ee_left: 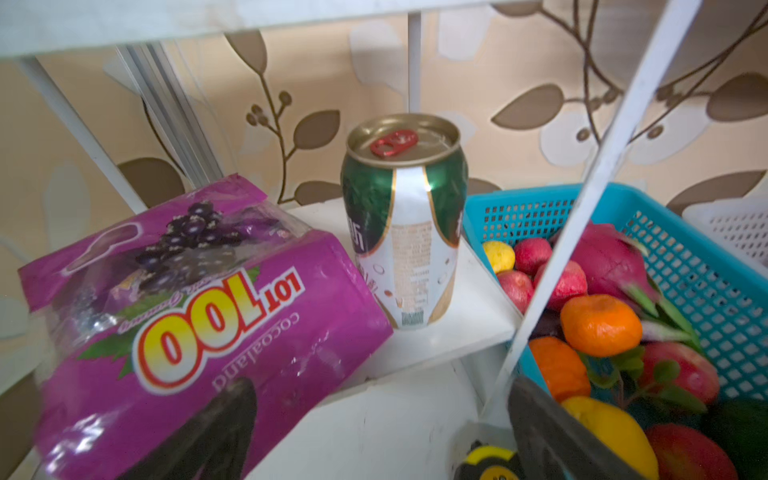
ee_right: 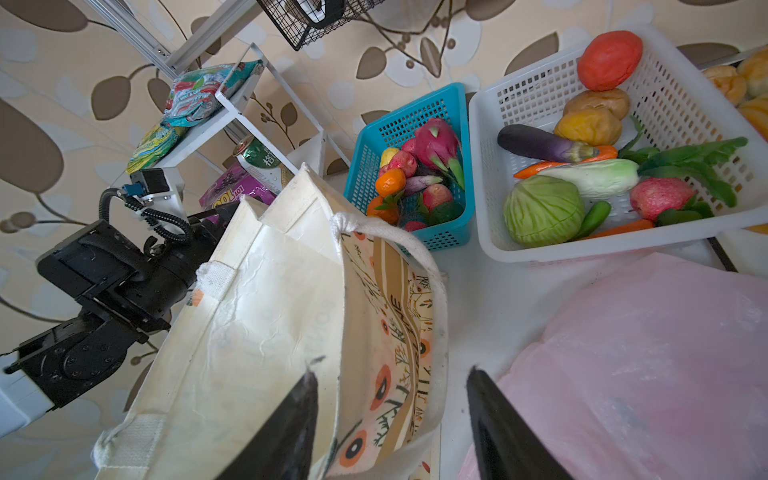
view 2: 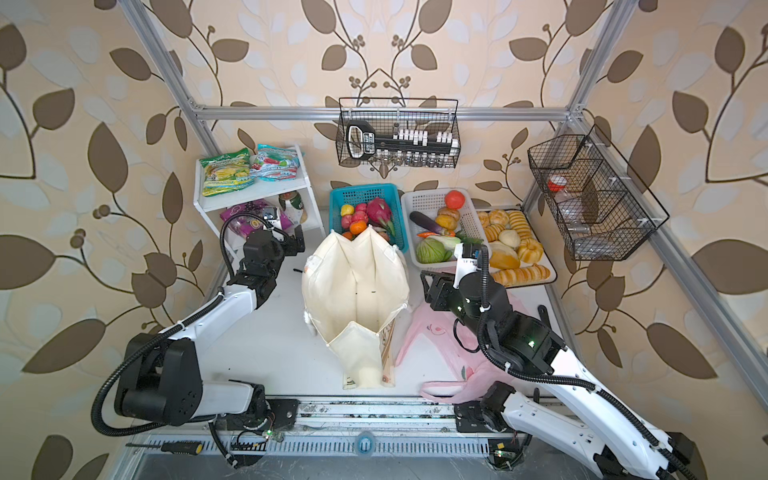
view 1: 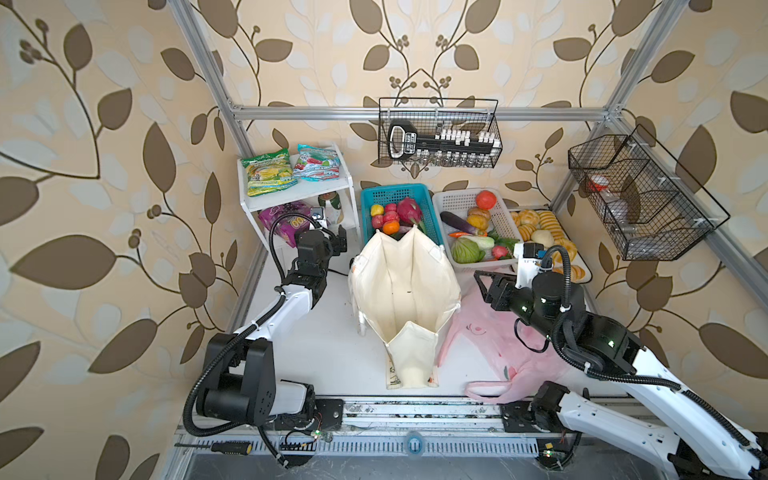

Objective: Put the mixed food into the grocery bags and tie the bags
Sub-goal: 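Move the left gripper toward the green can while the right hovers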

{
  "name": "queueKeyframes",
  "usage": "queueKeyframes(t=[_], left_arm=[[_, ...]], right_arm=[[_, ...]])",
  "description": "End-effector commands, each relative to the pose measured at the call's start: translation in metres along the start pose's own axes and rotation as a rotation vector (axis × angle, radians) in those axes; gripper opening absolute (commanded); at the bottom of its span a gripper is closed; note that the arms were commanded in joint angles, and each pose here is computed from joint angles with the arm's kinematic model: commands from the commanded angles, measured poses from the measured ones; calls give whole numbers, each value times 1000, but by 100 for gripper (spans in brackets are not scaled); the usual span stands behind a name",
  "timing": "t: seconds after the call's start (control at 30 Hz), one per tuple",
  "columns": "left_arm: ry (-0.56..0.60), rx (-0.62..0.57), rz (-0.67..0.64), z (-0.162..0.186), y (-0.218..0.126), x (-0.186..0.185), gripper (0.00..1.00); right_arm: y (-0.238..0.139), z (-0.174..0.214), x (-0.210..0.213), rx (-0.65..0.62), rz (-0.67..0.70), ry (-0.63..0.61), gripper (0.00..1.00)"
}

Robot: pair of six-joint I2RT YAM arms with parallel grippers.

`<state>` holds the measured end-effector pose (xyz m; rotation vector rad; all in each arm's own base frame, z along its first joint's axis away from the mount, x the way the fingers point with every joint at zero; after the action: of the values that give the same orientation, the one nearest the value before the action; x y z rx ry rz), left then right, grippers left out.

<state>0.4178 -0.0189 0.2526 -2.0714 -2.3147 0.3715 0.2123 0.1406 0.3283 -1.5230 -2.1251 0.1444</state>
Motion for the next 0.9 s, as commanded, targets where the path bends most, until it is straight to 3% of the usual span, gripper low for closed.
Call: queueKeyframes(t=[0.0,0.07,0.2,0.33,0.87], left_arm=[[-81,-158,65,-30,6,-7,95],[-84,-197,87,-34,7,-7,95],[-83,-165,57,-14,28,0,94],[-59,-243,53,-9,37,2,94],[-103,-270,73,2,74,-1,95]], right_arm=[[0,7,-12,4,57,4,58],[-1,9,-14,11,64,2,59],[3,14,-19,20,91,-4,59],[5,16,-19,25,97,-19,59],[12,23,-26,50,138,-80,60]])
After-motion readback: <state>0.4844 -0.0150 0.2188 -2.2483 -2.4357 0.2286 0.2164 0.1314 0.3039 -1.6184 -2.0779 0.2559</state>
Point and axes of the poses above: each gripper's point midway between its finger pads, its own y axis out along the fingers, its own x axis along the line the jaws close on, z = x × y, the point moved 3 cm from there along -y, back along the fingers, and after that the axes turned 9 degrees about -y, right-handed, at the moved point
